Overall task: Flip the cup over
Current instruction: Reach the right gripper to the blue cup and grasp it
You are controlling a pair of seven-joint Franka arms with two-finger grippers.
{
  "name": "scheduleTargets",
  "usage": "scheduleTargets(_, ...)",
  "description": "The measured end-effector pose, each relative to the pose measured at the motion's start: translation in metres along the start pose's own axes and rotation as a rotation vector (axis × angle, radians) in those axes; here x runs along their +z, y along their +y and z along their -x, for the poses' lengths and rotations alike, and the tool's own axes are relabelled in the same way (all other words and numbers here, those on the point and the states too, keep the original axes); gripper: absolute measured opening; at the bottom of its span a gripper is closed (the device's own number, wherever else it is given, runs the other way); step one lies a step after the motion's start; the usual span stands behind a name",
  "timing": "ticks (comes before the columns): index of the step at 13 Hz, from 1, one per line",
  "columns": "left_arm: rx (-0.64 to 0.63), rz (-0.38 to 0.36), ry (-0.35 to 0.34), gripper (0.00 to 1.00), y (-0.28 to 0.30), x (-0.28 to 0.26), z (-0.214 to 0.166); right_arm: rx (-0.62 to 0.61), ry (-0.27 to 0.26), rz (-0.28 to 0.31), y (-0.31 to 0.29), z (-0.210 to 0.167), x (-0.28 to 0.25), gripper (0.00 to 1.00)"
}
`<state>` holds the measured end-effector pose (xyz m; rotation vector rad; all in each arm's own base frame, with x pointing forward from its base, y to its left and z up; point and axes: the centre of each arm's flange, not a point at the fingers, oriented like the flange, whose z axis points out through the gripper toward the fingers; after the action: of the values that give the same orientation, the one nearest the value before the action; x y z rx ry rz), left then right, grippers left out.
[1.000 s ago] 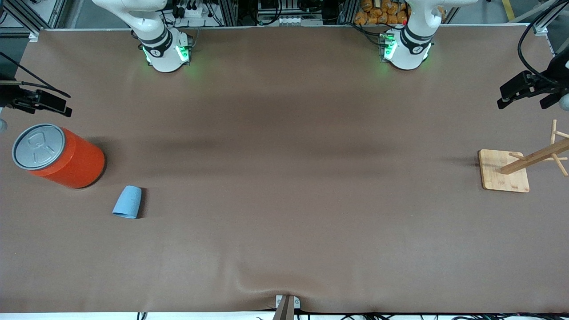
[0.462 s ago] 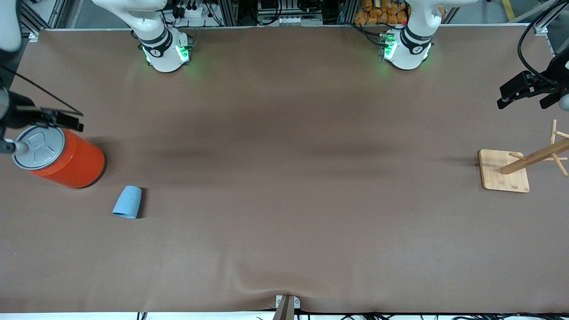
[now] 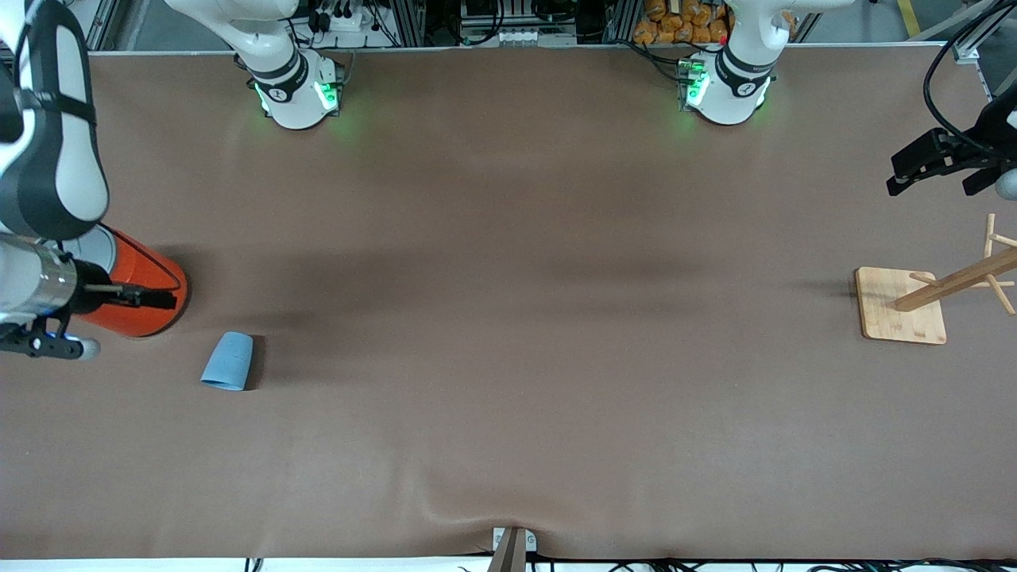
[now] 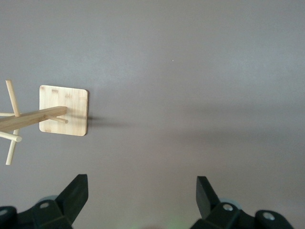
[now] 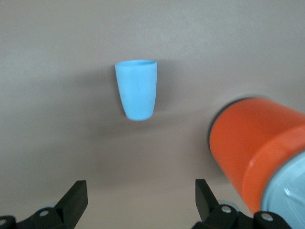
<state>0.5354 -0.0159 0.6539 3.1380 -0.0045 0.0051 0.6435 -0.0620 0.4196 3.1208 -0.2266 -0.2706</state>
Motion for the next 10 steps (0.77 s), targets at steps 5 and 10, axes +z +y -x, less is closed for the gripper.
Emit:
scheduleTargets(5,0.000,0.000,-0.002,1.00,0.000,0.001,-0.001,-0.094,0.102,-0.001,-0.016,-0.044,0.080,1.00)
scheduleTargets(10,0.000,0.000,-0.002,1.00,0.000,0.001,-0.001,-0.114,0.156,0.000,-0.015,-0.062,0.161,1.00)
